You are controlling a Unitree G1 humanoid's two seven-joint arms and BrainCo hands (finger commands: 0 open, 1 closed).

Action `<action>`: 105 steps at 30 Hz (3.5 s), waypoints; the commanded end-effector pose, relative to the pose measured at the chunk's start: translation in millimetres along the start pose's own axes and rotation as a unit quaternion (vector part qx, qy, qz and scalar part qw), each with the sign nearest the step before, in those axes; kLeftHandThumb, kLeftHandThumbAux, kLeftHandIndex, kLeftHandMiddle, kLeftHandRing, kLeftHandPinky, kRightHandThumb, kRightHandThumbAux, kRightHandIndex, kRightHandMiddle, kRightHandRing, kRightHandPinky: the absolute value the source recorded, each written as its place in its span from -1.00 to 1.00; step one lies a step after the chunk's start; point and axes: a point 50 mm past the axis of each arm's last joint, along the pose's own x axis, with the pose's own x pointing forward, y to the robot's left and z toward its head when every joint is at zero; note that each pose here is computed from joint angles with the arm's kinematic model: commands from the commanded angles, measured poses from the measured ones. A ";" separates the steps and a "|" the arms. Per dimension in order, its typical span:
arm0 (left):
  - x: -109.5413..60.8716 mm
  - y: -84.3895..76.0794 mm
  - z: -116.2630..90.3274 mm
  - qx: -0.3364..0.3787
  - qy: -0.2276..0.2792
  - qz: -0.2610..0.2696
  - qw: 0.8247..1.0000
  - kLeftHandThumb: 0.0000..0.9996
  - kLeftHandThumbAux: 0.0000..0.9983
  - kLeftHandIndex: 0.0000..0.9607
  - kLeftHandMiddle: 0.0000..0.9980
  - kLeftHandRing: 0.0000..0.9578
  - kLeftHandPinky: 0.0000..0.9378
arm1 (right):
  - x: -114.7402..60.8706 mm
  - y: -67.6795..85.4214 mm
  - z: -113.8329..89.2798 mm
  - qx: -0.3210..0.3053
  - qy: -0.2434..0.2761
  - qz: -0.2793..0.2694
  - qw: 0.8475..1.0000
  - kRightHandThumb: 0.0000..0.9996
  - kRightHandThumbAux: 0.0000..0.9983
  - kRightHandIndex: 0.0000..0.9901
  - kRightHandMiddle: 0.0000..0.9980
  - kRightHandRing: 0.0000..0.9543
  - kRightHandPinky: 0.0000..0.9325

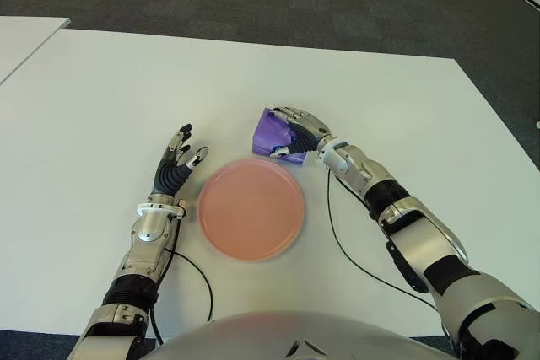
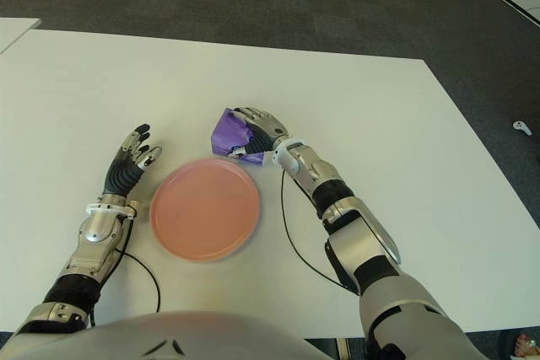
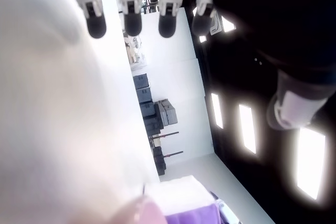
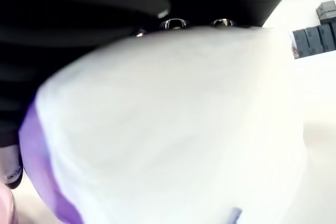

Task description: Put the tissue paper into the plate.

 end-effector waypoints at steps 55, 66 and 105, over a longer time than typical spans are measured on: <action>-34.7 -9.3 -37.6 -0.010 0.104 0.001 0.994 -1.00 -0.05 -1.00 -1.00 -1.00 -1.00 | -29.4 96.2 -2.5 0.007 0.063 0.150 0.987 -0.55 0.03 -1.00 -0.99 -1.00 -1.00; -36.2 -7.8 -38.9 -0.005 0.100 0.001 0.995 -1.00 -0.02 -1.00 -1.00 -1.00 -1.00 | -35.3 110.6 -3.7 -0.017 0.095 0.160 0.982 -0.60 0.05 -1.00 -1.00 -1.00 -1.00; -38.1 -1.6 -42.1 0.002 0.101 0.001 0.995 -1.00 -0.01 -1.00 -1.00 -1.00 -1.00 | -37.6 113.0 -5.8 -0.034 0.107 0.151 0.982 -0.64 0.04 -1.00 -1.00 -1.00 -1.00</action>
